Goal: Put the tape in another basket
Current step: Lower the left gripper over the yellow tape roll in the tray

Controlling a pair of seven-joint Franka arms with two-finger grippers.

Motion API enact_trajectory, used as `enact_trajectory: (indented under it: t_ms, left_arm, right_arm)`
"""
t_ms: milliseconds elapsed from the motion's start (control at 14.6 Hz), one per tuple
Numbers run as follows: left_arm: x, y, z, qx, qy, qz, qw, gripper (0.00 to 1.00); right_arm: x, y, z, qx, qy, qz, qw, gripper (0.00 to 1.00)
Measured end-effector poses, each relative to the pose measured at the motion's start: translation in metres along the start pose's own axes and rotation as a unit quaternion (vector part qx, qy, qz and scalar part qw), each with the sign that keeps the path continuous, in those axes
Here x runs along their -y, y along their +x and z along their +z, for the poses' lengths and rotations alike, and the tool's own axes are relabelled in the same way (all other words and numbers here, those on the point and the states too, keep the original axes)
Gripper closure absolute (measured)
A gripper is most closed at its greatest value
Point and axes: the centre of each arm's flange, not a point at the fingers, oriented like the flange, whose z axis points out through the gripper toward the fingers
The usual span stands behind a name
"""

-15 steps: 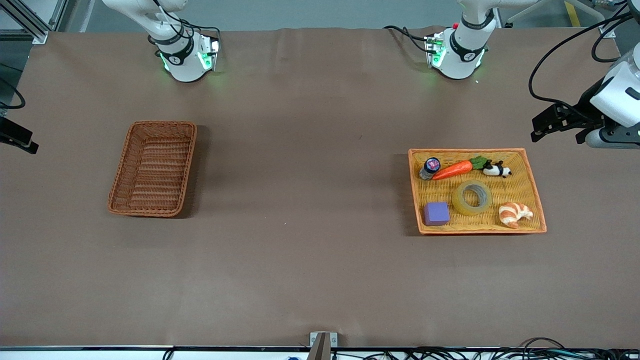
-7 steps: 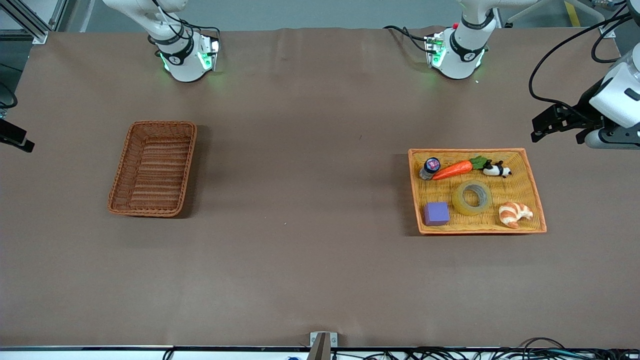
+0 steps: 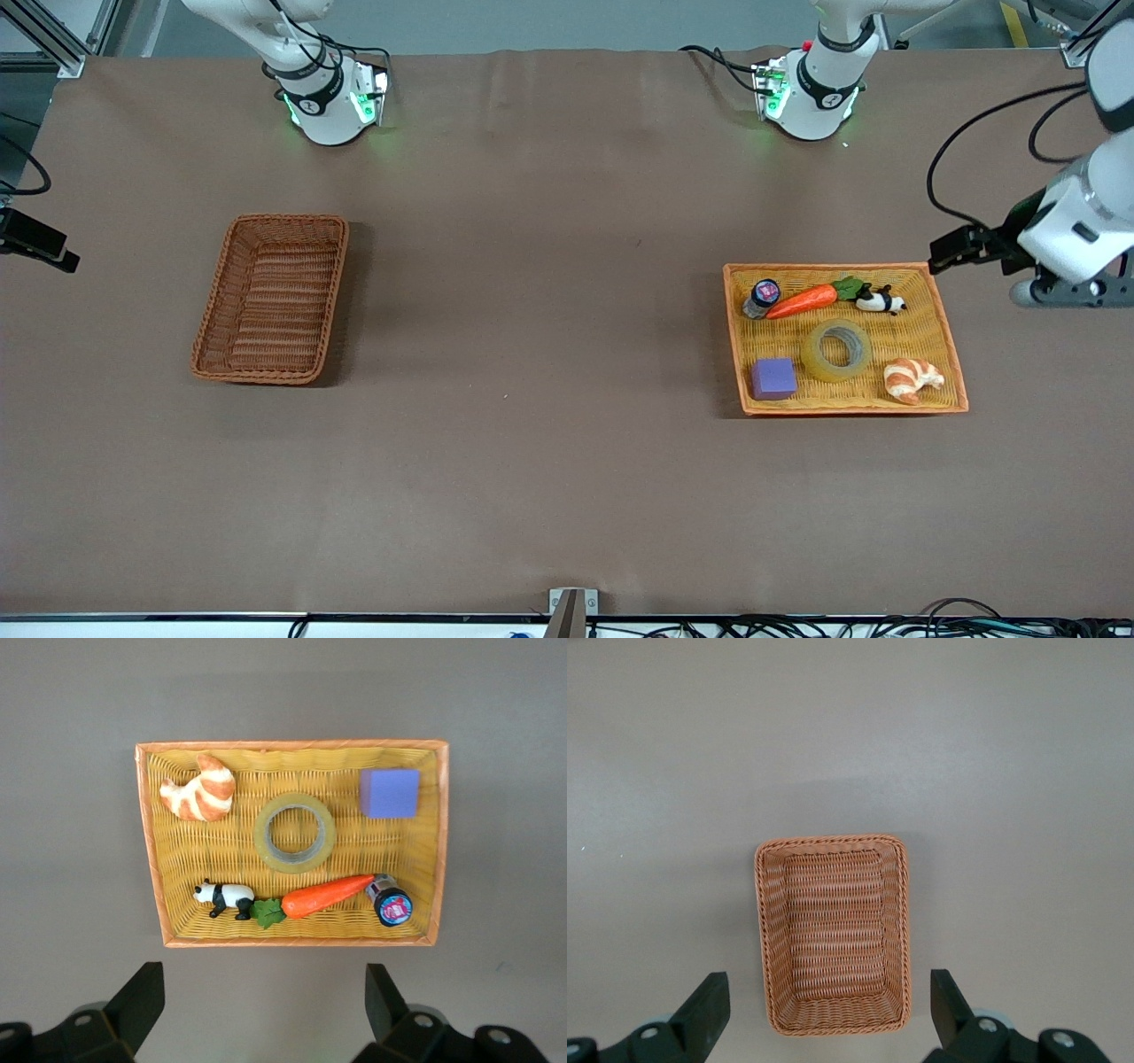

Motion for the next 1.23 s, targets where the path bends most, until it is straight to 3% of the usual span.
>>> enact_trajectory:
  t_ms: [274,889,1232]
  left_arm:
    - [0.0,0.021,0.057,0.027,0.002,-0.001,1.0,0.0]
    - [0.004,0.034,0.229,-0.016,0.003,-0.004,1.0,0.0]
    - [0.017,0.038,0.3,0.012,0.004,-0.015,1.0,0.0]
  right_arm:
    - [0.0,0.0,0.0,0.0,0.0,0.0,1.0,0.0]
    - [0.01,0.001,-0.001,-0.003,-0.008,-0.006,1.0,0.0]
    - [0.005,0.001,-0.001,-0.003,-0.009,-0.001,1.0,0.0]
